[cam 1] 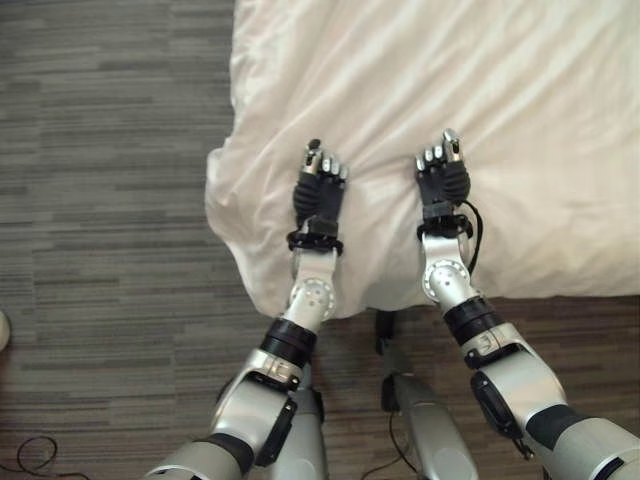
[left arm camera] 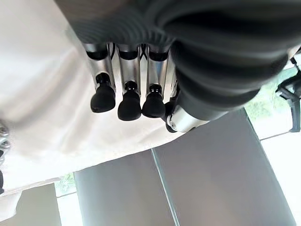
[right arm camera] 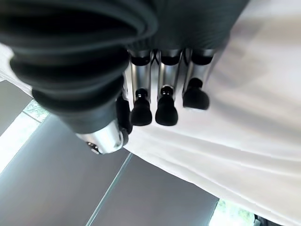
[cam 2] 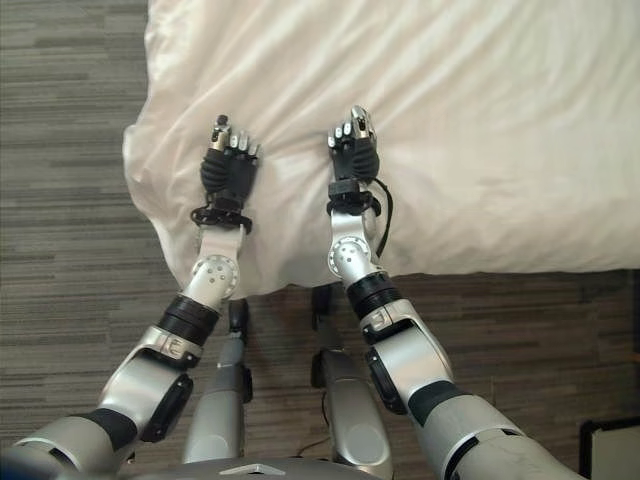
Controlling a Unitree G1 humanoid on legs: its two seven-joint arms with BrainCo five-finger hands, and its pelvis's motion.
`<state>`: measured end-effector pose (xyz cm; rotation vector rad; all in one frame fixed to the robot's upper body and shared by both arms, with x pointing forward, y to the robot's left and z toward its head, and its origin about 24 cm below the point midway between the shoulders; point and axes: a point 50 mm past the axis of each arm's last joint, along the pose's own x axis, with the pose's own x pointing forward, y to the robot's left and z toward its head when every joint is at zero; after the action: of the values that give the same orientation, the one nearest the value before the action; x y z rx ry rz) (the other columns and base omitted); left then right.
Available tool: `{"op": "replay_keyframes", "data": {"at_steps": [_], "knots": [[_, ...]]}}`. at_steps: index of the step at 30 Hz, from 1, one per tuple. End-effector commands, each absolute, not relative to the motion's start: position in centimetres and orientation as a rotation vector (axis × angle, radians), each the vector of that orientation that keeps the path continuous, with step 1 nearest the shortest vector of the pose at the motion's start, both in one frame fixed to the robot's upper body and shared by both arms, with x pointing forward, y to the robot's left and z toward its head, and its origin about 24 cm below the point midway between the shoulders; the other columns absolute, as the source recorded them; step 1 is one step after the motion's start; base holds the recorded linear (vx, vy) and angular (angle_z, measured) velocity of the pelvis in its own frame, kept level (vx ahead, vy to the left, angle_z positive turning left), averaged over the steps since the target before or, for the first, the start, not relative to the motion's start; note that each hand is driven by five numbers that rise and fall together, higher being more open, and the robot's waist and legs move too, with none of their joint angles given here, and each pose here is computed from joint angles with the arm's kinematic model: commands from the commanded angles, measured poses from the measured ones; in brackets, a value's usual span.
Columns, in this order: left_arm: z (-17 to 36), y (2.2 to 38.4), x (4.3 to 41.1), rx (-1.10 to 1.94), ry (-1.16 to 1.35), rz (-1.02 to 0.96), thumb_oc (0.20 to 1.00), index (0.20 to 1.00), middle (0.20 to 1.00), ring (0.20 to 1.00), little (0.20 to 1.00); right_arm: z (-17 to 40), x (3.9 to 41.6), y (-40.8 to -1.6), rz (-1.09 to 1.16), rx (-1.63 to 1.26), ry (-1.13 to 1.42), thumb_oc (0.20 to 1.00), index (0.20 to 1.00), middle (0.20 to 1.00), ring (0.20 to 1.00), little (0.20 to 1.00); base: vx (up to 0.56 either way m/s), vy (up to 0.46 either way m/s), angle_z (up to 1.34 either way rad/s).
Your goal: Making the bed.
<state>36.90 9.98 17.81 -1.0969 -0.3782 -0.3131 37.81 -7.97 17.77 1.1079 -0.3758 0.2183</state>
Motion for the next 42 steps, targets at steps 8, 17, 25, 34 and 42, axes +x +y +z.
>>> {"op": "replay_keyframes", "data": {"at_steps": [8, 17, 25, 34, 42], "knots": [[15.9, 28.4, 36.4, -0.583, -0.370, 0.240, 0.200, 0.200, 0.200, 0.200, 0.200, 13.8, 38.2, -9.9, 0.027, 1.100, -0.236, 0.200, 0.200, 0.200, 0.200, 0.200, 0.01, 0.032, -0.08], [15.6, 41.6, 26.0, -0.370, -0.483, 0.589, 0.200, 0.200, 0.200, 0.200, 0.200, 11.4, 35.4, -25.7, -0.336, 0.807, -0.366, 0.200, 0.200, 0.200, 0.200, 0.200, 0.05, 0.004, 0.07], [19.1, 48.4, 17.9, -0.112, -0.492, 0.785, 0.200, 0.200, 0.200, 0.200, 0.200, 11.2, 27.8, -39.4, -0.704, 0.410, -0.331, 0.200, 0.200, 0.200, 0.200, 0.200, 0.03, -0.028, 0.23], [20.9, 45.3, 18.8, 0.300, -0.429, 0.719, 0.200, 0.200, 0.200, 0.200, 0.200, 12.7, 26.8, -36.9, -0.576, -0.165, -0.271, 1.000, 1.000, 1.000, 1.000, 1.000, 0.03, 0.018, 0.01], [17.5, 37.4, 20.9, 0.909, -0.299, 0.483, 1.000, 1.000, 1.000, 1.000, 1.000, 9.2, 25.9, -27.9, -0.228, -0.311, -0.240, 1.000, 1.000, 1.000, 1.000, 1.000, 0.04, 0.094, -0.12]]}}
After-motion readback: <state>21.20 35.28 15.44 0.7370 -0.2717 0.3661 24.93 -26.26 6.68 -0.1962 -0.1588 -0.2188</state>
